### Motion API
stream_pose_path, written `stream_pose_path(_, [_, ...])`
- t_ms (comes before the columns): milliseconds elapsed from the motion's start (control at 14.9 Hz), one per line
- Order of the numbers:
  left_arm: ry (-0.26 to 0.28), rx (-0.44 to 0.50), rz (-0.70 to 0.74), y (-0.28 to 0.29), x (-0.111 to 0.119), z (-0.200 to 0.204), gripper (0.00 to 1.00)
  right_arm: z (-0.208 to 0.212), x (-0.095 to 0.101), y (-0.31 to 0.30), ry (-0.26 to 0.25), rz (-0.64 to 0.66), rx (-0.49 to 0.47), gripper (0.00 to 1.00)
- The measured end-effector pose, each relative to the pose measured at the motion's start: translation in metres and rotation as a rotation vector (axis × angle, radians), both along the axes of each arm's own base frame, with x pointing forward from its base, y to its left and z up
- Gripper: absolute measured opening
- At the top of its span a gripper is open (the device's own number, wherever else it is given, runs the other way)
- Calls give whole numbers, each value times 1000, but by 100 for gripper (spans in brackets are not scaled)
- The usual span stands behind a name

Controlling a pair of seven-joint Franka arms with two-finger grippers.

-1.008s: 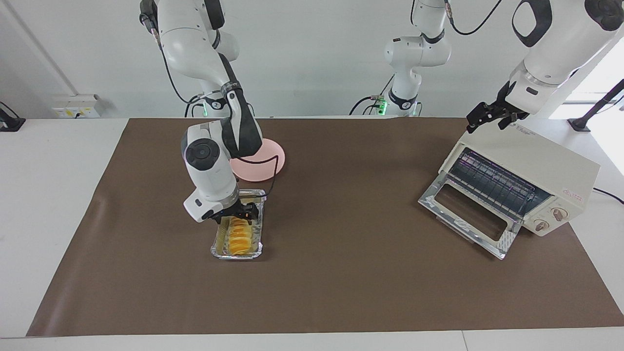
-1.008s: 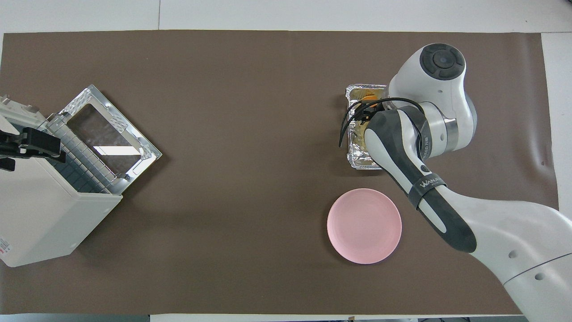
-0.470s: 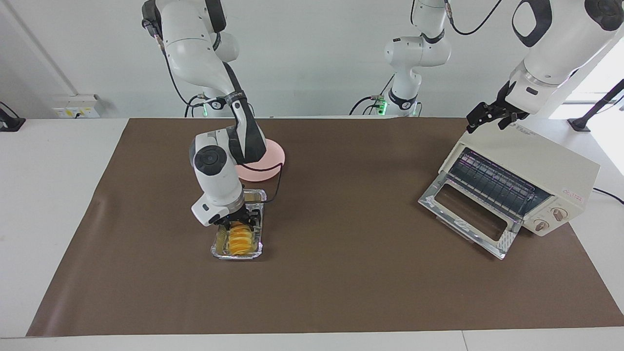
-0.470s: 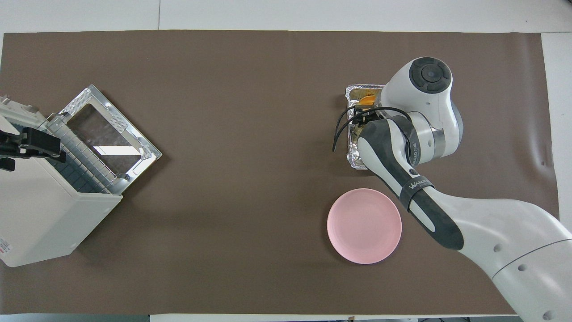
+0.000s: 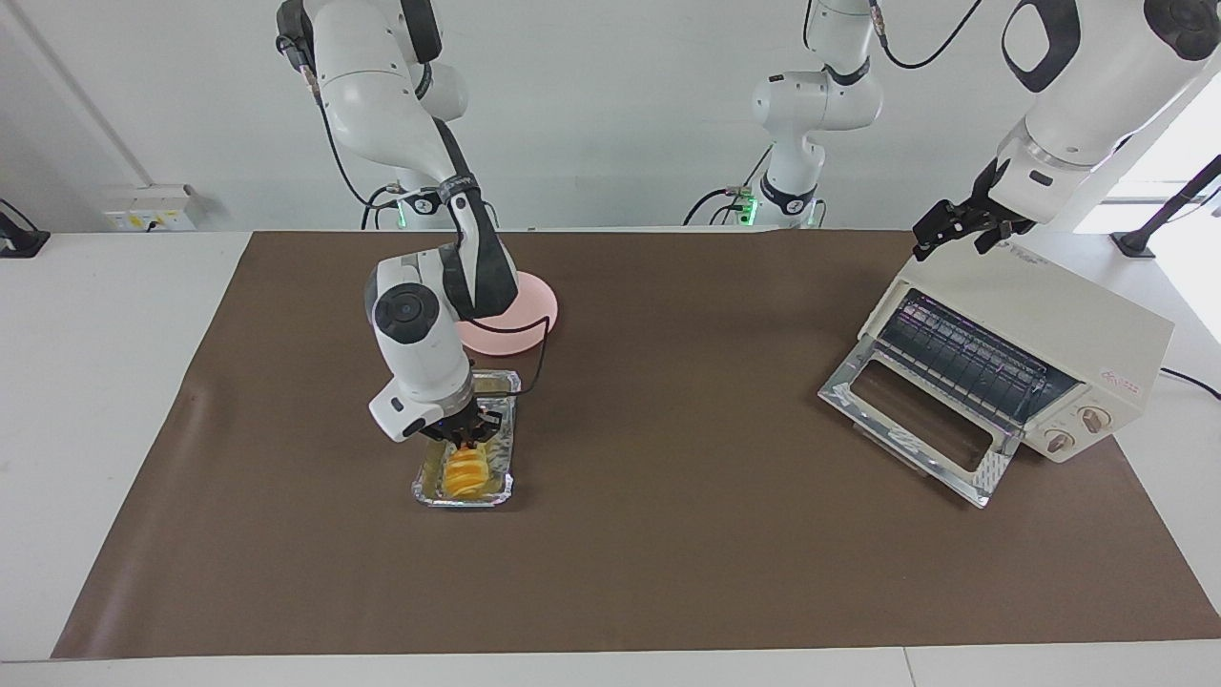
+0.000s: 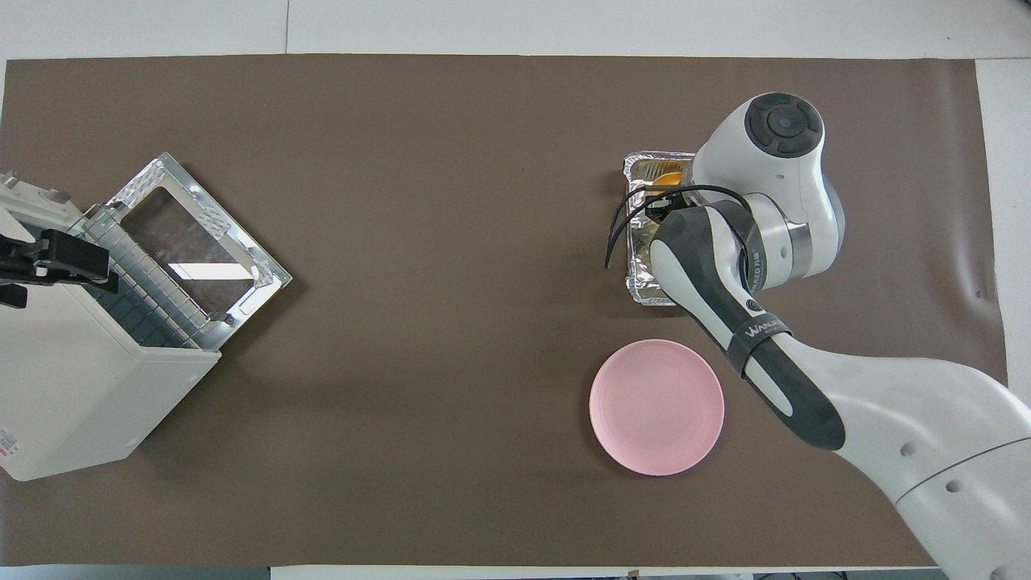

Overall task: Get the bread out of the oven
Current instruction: 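Lift the bread and lower it onto the pink plate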

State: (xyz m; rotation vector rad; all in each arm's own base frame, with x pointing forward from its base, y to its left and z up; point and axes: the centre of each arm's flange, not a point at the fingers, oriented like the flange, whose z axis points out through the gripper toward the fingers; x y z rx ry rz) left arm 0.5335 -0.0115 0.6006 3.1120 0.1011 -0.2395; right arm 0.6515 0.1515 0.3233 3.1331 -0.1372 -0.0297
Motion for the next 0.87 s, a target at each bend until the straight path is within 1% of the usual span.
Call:
stream_pose_path(67, [0,0,0,0,0,0,100,6,0,-1,4,-2,-2,9])
stream_pose_path(269, [0,0,0,0,0,0,100,31,-3,-3,9,-3,-6,9])
stream_pose_path(470, [0,0,0,0,0,0,100,64,-13,-3,24,-1,-11,9])
stream_pose_path(672, [0,0,0,0,0,0,100,105,-34,0,65,8,-20,9])
stream_pose_path(806, [0,0,0,0,0,0,100,128,-57,9,102,11,-5,9])
stream_pose_path(874, [0,0,0,0,0,0,100,134,-70,14,112,12,4,9])
